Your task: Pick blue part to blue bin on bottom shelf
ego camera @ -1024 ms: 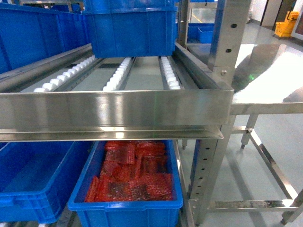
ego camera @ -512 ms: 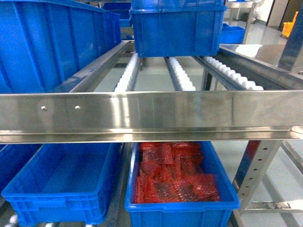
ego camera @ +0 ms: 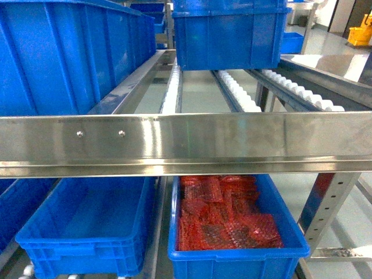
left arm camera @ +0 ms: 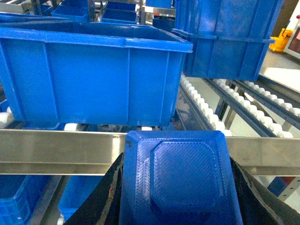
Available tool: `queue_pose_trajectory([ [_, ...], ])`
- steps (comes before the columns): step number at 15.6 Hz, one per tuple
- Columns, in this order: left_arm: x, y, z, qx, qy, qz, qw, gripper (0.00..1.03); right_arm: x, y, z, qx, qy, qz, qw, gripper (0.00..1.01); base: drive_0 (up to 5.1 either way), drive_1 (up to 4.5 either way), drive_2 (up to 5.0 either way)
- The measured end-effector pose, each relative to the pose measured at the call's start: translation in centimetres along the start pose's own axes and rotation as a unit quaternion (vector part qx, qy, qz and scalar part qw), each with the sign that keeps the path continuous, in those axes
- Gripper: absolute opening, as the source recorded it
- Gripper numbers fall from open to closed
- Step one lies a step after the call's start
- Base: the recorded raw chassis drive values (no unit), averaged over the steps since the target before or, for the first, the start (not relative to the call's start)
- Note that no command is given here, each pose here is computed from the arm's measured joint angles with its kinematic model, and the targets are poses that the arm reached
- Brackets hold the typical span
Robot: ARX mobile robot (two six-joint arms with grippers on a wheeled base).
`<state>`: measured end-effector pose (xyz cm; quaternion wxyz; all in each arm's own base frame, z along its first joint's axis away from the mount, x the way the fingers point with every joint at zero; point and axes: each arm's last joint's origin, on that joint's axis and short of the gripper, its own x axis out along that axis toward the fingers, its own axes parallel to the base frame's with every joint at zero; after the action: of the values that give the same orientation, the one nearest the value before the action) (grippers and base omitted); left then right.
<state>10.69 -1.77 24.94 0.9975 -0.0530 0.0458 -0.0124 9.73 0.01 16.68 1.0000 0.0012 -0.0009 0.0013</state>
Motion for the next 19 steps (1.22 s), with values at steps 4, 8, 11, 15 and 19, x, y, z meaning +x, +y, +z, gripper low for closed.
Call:
queue_pose_trajectory([
  [4,0.0,0.0,0.0,0.0,0.0,0.0,1.0,0.44,0.0,0.0,0.0,0.0,0.0,0.0,1.0,0.98,-5.0,2.45,2.5],
  [8,0.0,0.0,0.0,0.0,0.0,0.0,1.0,0.44,0.0,0.0,0.0,0.0,0.0,0.0,1.0,0.98,-3.7,1.84,1.8],
  [11,0.0,0.0,0.0,0.0,0.0,0.0,1.0,0.44,0.0,0.0,0.0,0.0,0.0,0.0,1.0,0.98,0.0,0.0,0.0],
  [15,0.01,0.0,0.03,0.0,-0.002,0.0,1.0,0.44,0.0,0.0,0.03,0.0,-0.002,0.0,1.0,0.98,0.0,0.0,0.0],
  [19,0.0,0.0,0.01,0.0,-0.001,0.0,1.0,0.44,0.0,-0.01,0.0,0.0,0.0,-0.001,1.0,0.98,0.0,0.0,0.0],
])
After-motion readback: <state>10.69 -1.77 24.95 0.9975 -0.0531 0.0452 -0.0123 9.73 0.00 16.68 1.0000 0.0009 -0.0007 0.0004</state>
